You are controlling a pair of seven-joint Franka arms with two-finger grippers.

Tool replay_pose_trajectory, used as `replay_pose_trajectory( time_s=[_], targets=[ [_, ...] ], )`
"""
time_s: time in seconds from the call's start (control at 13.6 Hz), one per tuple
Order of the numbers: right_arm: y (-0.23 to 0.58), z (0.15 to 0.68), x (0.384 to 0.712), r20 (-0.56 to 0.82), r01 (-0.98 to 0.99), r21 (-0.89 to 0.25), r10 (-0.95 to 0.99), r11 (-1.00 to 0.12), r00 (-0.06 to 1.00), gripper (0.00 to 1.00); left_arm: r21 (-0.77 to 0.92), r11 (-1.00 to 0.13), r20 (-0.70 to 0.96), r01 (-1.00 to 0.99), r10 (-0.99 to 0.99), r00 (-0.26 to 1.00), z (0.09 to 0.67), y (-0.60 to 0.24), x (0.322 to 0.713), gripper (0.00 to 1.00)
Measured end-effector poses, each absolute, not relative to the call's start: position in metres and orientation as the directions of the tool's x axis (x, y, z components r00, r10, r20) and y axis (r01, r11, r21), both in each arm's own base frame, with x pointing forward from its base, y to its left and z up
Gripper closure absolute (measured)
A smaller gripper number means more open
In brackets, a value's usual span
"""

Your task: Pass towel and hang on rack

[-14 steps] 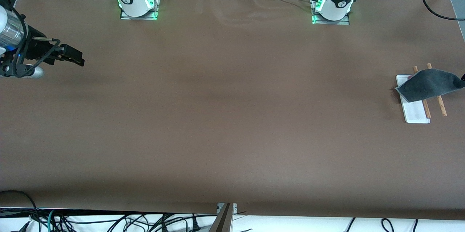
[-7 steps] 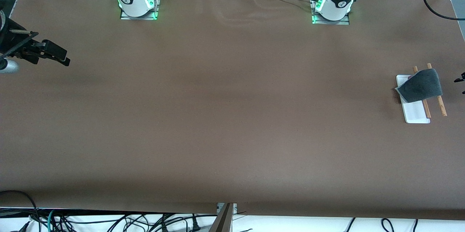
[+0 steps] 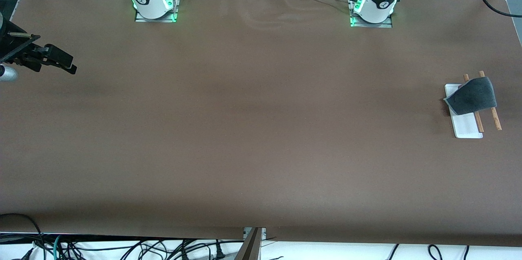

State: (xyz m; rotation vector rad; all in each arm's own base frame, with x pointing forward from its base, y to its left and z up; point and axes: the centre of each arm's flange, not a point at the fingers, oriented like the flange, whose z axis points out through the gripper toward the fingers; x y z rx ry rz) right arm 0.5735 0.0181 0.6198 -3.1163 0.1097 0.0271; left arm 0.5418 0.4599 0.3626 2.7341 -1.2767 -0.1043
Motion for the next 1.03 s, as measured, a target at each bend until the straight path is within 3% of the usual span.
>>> replay_pose_trajectory(
  time_s=[0.44,1.03],
  targets=[
    [0.018,0.617,0.573,-0.034,-0.071,-0.022,-0.07,-0.997,0.997,0.0,0.223,-0.799,-0.068,-0.559,-0.584,0.809,0.471,0.333,0.583,0.0],
    [0.019,0.615,0.572,-0.05,-0.068,-0.02,-0.067,-0.997,0.997,0.0,0.116,-0.968,-0.151,-0.223,-0.239,0.959,0.551,0.105,0.627,0.0]
  ],
)
